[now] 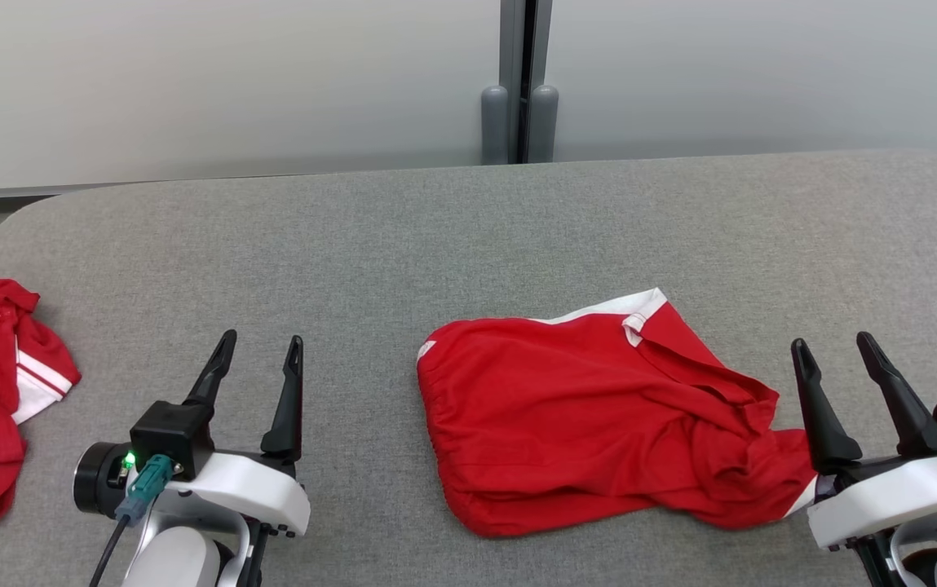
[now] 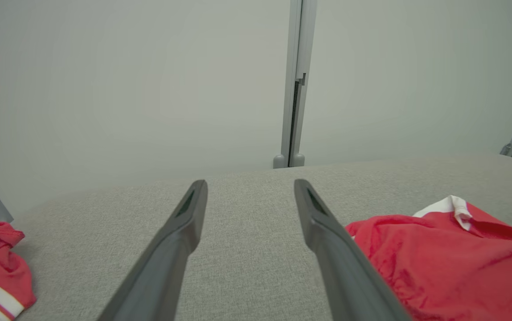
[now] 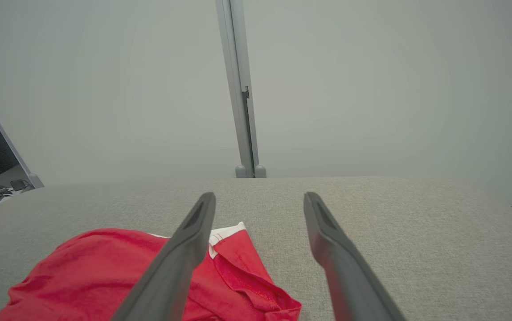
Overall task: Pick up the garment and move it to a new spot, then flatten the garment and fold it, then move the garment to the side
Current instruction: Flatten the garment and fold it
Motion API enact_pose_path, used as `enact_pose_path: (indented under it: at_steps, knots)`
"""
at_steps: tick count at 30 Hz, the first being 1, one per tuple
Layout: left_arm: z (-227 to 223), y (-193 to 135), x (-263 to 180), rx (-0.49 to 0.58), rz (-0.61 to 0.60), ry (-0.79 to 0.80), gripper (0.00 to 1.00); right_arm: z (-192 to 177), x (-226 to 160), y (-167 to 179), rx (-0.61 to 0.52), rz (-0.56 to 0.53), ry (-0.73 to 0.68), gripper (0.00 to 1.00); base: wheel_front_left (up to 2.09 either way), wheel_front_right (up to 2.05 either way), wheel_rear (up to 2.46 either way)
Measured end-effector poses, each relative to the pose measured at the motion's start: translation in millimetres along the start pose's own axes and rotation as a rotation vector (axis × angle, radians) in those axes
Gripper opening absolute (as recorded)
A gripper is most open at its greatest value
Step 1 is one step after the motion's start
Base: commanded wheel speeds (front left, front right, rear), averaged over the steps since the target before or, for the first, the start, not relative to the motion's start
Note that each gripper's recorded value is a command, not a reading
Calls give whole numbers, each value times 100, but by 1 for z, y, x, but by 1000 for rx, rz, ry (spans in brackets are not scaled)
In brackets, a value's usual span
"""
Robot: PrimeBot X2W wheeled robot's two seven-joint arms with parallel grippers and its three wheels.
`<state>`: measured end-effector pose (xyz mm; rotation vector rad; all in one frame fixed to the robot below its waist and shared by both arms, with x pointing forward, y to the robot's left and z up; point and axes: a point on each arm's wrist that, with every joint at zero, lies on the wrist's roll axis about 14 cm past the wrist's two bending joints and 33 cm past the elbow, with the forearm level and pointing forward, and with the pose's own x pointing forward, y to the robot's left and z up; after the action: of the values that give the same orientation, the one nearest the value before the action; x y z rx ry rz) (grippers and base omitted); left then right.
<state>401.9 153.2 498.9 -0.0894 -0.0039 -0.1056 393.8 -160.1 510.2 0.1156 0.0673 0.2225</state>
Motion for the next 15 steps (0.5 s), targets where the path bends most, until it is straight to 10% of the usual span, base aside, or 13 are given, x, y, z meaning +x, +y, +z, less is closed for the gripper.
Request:
enact_pose_path:
  at_steps: [15]
  knots:
    - [-7, -27, 12, -21, -80, 53, 100, -9, 6, 2, 7, 11, 31, 100, 0, 0, 0]
